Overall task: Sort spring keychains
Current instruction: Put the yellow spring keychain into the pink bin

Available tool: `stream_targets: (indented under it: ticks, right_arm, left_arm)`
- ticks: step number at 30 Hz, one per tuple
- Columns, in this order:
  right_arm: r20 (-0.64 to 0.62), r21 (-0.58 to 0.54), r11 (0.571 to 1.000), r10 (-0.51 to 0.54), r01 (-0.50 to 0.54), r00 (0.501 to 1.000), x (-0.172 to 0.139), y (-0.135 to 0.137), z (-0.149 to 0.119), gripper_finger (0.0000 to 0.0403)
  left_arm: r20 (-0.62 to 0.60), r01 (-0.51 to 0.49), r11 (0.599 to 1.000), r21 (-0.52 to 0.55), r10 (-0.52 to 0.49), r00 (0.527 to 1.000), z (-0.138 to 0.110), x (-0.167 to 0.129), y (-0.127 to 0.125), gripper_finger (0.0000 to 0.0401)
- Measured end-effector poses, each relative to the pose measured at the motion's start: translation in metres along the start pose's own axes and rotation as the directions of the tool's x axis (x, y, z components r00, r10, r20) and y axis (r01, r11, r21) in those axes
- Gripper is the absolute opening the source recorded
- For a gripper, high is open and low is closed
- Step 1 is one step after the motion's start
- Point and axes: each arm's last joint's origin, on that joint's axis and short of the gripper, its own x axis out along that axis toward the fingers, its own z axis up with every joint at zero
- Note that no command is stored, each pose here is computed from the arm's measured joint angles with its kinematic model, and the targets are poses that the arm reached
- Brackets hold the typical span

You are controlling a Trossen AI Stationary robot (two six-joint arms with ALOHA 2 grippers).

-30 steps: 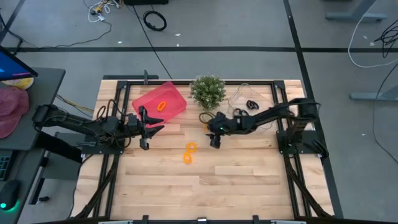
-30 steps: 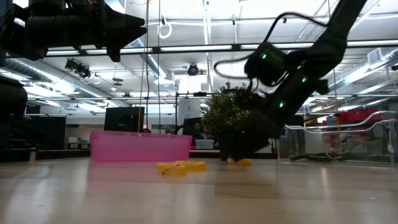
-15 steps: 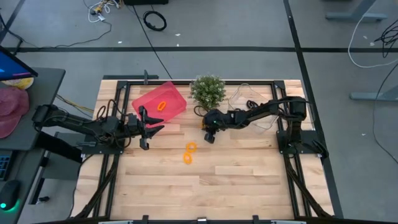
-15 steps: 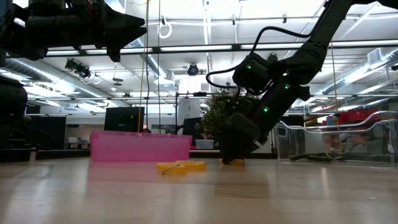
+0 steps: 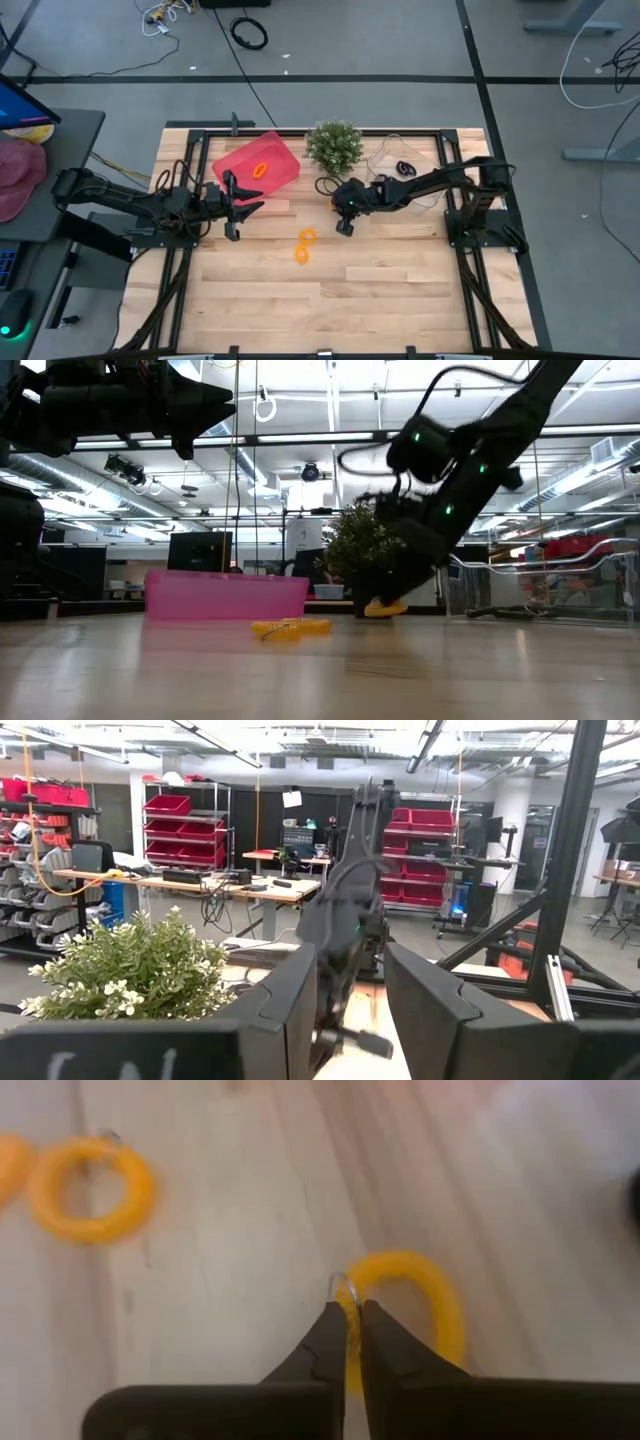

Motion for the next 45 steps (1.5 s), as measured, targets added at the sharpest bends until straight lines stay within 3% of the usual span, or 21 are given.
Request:
stream_targets:
  ticks: [5, 12, 23, 32, 39, 45]
  right_arm:
    - [0.068, -0.025, 0.999, -0.03, 0.032, 0.997, -0.027, 0.008, 0.011, 0.0001]
    - [0.225, -0.068, 0.997, 0.039, -0.025, 0.974, -0.065, 0.027, 0.028, 0.0001]
    - [0.462, -0.195, 0.959, 0.275, -0.206, 0.843, -0.101, 0.062, 0.048, 0.0001]
    - [0.521, -0.259, 0.895, 0.447, -0.364, 0.727, -0.11, 0.07, 0.056, 0.0001]
    - [0.518, -0.249, 0.891, 0.455, -0.381, 0.724, -0.11, 0.07, 0.056, 0.0001]
    - [0.513, -0.259, 0.876, 0.481, -0.406, 0.711, -0.111, 0.072, 0.056, 0.0001]
  left_arm:
    - [0.0, 0.0, 1.0, 0.0, 0.0, 1.0, 0.0, 0.0, 0.0, 0.0124]
    - [0.0, 0.0, 1.0, -0.002, 0.0, 1.0, 0.0, 0.0, 0.0, 0.0124]
    - [-0.01, 0.042, 0.999, 0.033, -0.042, 0.999, -0.001, 0.0, -0.002, 0.0124]
    - [-0.109, 0.111, 0.961, 0.255, -0.086, 0.99, -0.018, 0.006, -0.013, 0.0124]
    - [-0.169, 0.198, 0.903, 0.38, -0.143, 0.975, -0.015, 0.025, -0.037, 0.0127]
    - [-0.276, 0.195, 0.866, 0.46, -0.069, 0.959, -0.018, 0.053, -0.056, 0.0174]
